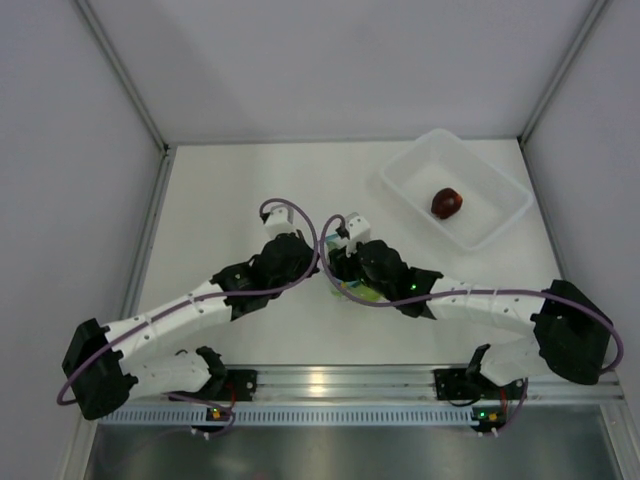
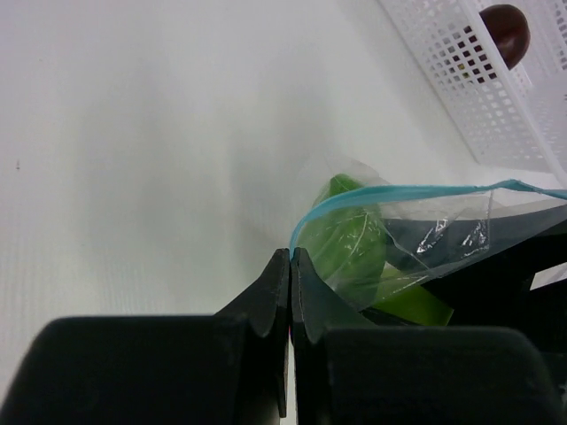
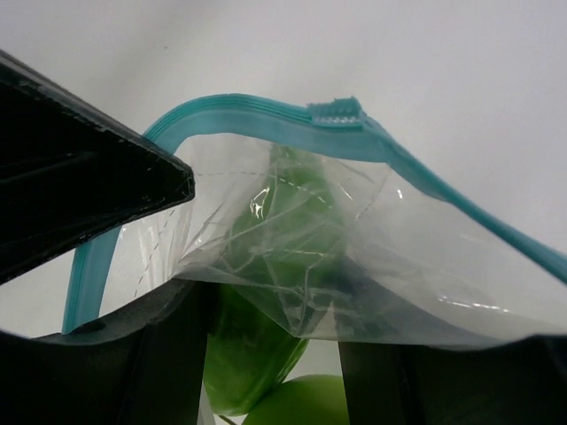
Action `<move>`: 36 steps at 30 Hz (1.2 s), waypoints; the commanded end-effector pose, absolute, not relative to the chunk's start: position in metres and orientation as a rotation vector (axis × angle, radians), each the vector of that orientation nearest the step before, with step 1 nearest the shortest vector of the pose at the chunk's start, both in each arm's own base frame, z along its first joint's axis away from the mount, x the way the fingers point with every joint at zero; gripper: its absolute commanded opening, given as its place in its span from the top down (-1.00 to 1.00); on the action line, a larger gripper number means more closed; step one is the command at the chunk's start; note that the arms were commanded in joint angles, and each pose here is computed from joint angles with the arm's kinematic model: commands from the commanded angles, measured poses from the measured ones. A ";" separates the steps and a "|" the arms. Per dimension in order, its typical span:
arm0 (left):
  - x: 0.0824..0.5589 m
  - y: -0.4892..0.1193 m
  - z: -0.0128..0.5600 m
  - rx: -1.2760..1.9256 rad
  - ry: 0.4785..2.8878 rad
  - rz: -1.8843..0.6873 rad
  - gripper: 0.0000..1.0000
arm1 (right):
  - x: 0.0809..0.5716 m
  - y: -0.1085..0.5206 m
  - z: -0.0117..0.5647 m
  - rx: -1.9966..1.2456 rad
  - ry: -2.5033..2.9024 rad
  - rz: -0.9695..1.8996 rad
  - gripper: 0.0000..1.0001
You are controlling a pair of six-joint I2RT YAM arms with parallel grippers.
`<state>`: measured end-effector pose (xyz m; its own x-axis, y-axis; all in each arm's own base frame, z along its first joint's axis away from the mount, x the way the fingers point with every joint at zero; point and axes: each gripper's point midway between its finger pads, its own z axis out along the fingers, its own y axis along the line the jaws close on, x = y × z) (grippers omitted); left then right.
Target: Open the zip-top bag and remove the fake food
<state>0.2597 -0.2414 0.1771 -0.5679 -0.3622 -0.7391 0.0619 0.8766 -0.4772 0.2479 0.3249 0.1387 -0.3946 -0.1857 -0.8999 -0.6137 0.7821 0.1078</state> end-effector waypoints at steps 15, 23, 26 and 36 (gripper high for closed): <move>0.261 -0.264 0.195 -0.073 2.005 -0.742 1.00 | 0.247 0.331 0.201 -0.662 1.821 0.576 0.91; 0.237 -0.293 0.211 0.066 1.898 -0.892 1.00 | 0.280 0.315 0.199 -0.207 1.951 0.489 0.91; 0.228 -0.301 0.202 0.096 1.906 -0.900 1.00 | 0.291 0.305 0.193 -0.075 1.970 0.417 0.93; 0.211 -0.312 0.179 0.215 1.910 -0.798 1.00 | 0.320 0.297 0.175 0.069 2.087 0.401 1.00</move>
